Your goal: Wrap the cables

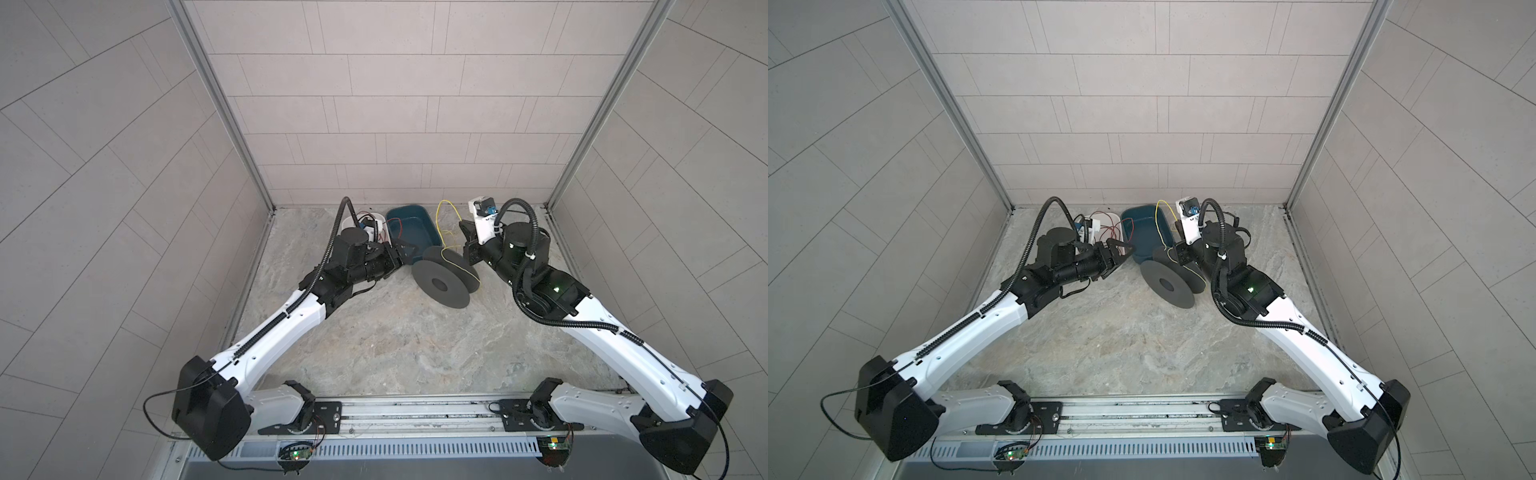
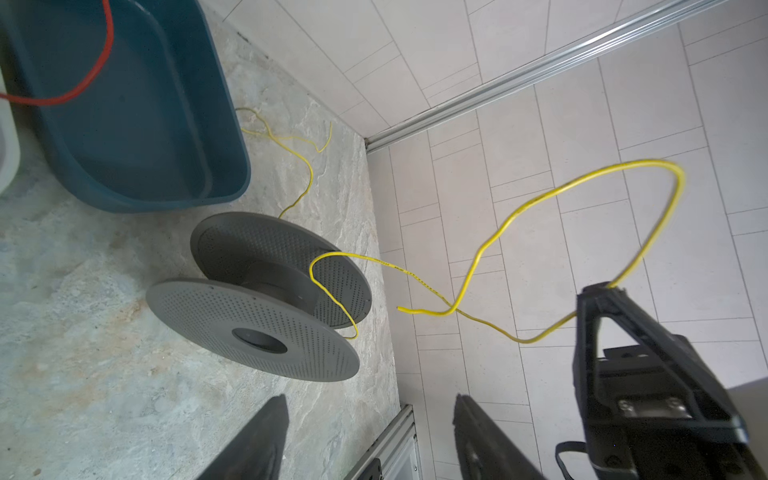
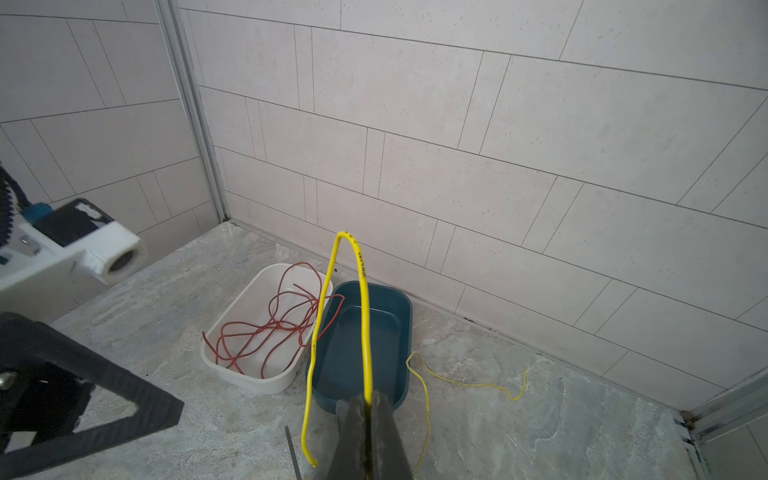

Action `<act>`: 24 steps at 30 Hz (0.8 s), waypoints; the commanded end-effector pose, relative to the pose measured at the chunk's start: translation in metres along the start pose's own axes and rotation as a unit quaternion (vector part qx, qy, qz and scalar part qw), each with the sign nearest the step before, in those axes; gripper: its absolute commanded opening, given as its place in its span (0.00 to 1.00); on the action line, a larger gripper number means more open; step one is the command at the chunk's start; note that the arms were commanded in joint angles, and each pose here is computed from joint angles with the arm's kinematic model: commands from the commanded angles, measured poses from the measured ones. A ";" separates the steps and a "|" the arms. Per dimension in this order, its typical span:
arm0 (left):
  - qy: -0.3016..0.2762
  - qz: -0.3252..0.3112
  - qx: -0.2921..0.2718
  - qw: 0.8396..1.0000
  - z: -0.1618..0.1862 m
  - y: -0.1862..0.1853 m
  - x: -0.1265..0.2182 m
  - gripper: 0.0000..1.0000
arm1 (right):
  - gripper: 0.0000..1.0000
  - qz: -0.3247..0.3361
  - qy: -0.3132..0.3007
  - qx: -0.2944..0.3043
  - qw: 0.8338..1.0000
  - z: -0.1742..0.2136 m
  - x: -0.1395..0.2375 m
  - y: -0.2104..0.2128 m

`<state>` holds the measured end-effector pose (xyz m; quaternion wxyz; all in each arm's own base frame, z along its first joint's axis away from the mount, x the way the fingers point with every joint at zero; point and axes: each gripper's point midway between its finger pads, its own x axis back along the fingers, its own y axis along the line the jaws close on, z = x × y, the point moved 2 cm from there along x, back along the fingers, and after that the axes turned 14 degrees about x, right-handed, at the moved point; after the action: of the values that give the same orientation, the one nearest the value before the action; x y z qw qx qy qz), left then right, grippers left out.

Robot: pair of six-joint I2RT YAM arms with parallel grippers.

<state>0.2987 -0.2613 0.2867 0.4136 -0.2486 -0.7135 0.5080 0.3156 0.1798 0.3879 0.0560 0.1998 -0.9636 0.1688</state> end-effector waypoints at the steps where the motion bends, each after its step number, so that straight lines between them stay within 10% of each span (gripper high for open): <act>1: -0.011 -0.013 0.023 1.000 0.001 0.011 -0.010 0.68 | 0.00 -0.007 -0.015 -0.023 1.000 -0.009 0.004 0.000; 24: 0.027 0.003 0.087 0.996 -0.008 0.026 -0.102 0.62 | 0.00 0.014 -0.021 -0.052 0.998 -0.059 0.061 -0.034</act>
<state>0.3478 -0.3150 0.2032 0.4797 -0.1899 -0.6537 0.5536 0.2865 0.1651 0.4525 0.0408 0.2110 -0.9695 0.1177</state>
